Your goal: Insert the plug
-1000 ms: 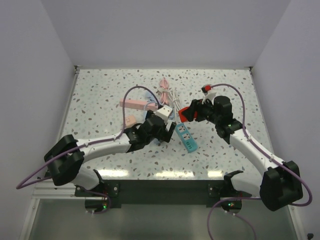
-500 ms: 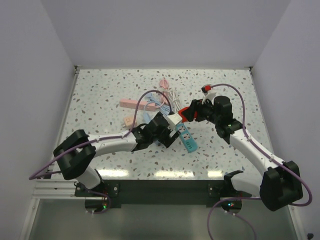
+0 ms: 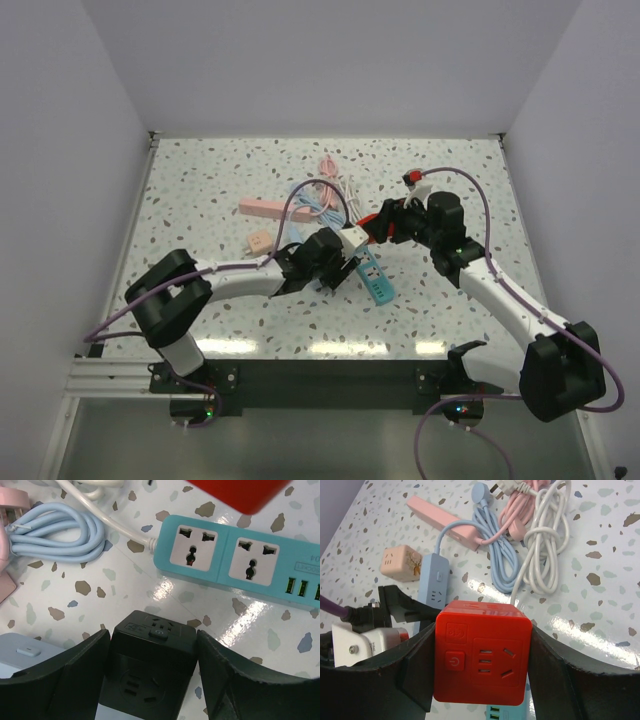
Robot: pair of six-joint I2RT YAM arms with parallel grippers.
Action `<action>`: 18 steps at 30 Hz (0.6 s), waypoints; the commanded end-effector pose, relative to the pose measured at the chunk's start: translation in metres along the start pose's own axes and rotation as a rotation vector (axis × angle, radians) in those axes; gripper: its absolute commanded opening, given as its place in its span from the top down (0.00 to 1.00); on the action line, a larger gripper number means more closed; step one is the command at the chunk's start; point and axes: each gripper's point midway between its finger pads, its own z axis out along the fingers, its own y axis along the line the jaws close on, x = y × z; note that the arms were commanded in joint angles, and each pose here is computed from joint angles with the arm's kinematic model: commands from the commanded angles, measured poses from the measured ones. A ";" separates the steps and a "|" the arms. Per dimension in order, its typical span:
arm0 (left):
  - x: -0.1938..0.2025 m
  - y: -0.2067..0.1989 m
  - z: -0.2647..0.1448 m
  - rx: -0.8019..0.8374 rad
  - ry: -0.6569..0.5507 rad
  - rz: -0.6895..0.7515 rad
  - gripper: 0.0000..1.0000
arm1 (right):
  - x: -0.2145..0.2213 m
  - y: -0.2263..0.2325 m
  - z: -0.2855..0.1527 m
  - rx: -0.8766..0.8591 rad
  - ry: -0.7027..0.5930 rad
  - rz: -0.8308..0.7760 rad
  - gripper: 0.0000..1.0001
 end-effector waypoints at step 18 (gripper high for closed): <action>-0.096 -0.025 -0.073 0.224 -0.746 0.021 1.00 | -0.025 -0.010 -0.008 0.087 -0.057 -0.035 1.00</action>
